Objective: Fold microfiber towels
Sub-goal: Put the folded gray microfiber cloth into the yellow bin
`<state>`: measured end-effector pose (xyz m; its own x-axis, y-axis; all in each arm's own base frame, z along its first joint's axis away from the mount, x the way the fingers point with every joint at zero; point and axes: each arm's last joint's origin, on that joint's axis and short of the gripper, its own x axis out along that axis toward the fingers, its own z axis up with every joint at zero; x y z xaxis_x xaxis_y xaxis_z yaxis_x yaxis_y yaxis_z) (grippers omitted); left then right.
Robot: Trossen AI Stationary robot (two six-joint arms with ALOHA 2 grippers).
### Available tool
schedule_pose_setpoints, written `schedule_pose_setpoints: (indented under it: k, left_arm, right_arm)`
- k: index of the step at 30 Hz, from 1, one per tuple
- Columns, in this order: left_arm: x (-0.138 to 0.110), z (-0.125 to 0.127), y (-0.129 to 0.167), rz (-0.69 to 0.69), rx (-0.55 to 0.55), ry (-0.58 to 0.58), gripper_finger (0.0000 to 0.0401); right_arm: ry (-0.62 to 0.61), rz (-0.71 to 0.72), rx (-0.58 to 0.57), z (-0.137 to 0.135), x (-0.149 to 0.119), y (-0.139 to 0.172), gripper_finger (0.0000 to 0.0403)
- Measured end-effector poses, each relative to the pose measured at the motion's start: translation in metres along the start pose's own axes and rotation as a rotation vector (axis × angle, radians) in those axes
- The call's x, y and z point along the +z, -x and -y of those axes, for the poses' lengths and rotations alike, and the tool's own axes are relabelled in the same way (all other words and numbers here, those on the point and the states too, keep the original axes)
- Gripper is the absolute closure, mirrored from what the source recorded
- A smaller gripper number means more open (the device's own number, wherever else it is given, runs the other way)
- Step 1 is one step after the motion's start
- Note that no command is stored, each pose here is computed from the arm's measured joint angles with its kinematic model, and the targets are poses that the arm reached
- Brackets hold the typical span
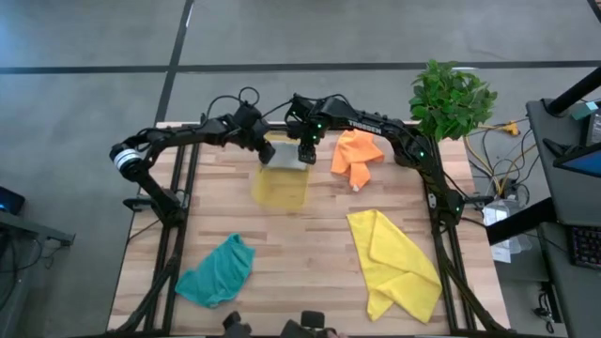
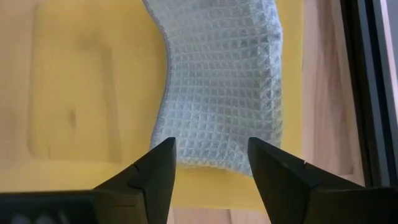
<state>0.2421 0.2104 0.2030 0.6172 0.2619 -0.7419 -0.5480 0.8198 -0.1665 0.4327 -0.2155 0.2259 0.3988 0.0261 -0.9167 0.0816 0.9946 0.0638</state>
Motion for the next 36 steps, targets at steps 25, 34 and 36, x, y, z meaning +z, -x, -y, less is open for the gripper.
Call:
schedule_pose_setpoints:
  k: [25, 34, 36]
  left_arm:
    - [0.008, 0.012, 0.090, 0.161, 0.254, -0.068, 0.0189]
    - [0.004, 0.012, 0.090, 0.144, 0.253, -0.066, 0.0189]
    - [0.004, 0.011, 0.089, 0.140, 0.253, -0.066, 0.0189]
  right_arm:
    - [0.006, -0.015, -0.098, -0.008, 0.003, -0.053, 0.0316]
    - [0.039, -0.196, -0.044, -0.014, -0.014, -0.049, 0.0376]
    - [0.006, -0.213, -0.041, -0.014, -0.016, -0.049, 0.0386]
